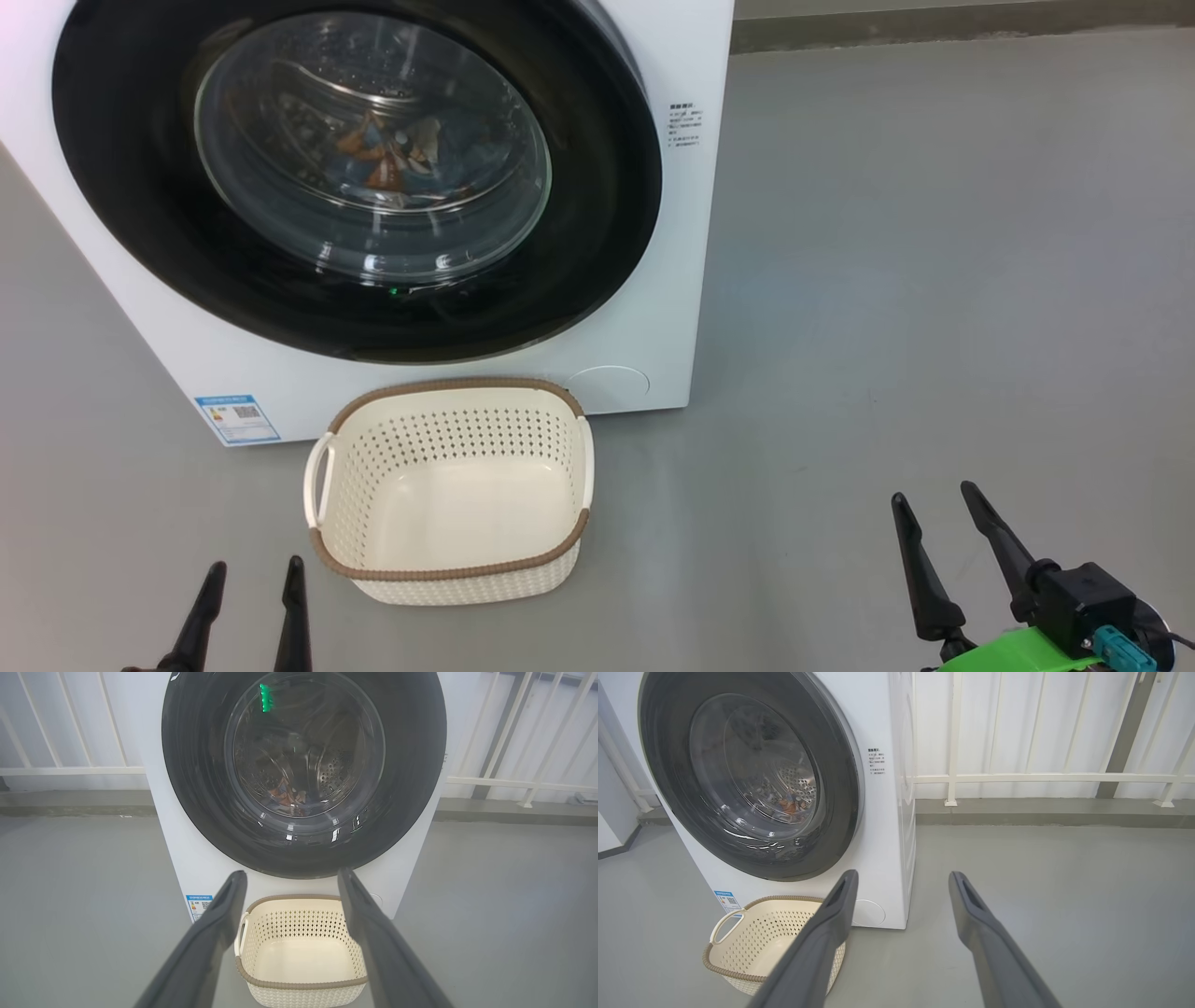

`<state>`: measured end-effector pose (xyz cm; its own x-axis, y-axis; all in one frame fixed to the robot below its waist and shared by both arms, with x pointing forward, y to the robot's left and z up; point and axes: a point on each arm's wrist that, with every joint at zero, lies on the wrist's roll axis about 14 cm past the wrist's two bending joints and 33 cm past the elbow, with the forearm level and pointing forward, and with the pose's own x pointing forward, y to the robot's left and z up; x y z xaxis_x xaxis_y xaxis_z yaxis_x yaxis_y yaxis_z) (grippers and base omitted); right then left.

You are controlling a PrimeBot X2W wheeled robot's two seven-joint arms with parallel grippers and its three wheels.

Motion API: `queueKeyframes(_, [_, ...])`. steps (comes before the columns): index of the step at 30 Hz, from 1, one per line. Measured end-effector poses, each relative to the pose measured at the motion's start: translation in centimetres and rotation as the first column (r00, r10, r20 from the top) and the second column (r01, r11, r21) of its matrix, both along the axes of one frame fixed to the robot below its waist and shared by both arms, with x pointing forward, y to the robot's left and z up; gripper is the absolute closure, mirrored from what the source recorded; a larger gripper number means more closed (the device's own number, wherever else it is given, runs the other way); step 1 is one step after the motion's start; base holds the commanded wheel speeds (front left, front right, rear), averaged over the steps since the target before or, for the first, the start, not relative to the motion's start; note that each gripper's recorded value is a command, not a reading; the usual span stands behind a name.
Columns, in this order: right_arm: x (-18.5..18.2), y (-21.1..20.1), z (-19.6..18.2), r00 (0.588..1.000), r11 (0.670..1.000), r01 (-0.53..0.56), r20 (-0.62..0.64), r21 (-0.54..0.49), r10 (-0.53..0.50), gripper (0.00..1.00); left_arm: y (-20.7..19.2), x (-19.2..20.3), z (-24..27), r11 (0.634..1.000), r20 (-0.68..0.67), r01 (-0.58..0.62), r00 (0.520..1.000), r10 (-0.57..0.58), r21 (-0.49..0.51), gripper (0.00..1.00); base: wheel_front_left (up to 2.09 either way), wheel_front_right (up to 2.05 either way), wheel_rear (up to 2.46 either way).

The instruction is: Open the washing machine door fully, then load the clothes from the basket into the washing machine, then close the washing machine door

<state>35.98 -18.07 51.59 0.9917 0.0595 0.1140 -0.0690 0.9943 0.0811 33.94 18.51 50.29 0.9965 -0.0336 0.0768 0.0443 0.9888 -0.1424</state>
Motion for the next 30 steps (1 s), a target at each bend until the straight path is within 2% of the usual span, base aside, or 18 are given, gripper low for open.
queueKeyframes(11, [0.3, 0.7, -0.4, 1.000, 1.000, -0.024, -0.012, -0.009, 0.024, 0.00, 0.2, -0.2, -0.1, 1.000, -0.002, -0.009, 1.000, 0.009, 0.005, 0.00, 0.00, 0.00, 0.00])
queueKeyframes(12, [0.3, 0.8, -0.4, 1.000, 1.000, -0.024, -0.013, -0.009, 0.024, 1.00, 0.1, -0.2, -0.1, 1.000, -0.003, -0.006, 1.000, 0.006, 0.005, 1.00, 0.00, 0.00, 0.00])
queueKeyframes(17, [-0.6, 0.6, -3.2, 0.995, 1.000, -0.015, -0.101, 0.012, 0.017, 1.00, -0.5, -0.6, -2.1, 1.000, -0.067, -0.007, 0.998, 0.005, -0.030, 1.00, 0.00, 0.00, 0.00])
queueKeyframes(30, [-0.6, 0.0, -3.7, 0.990, 0.988, 0.024, -0.138, 0.149, -0.004, 1.00, -0.1, -0.6, -2.8, 0.983, -0.107, -0.040, 0.994, 0.021, -0.177, 1.00, 0.00, 0.00, 0.00])
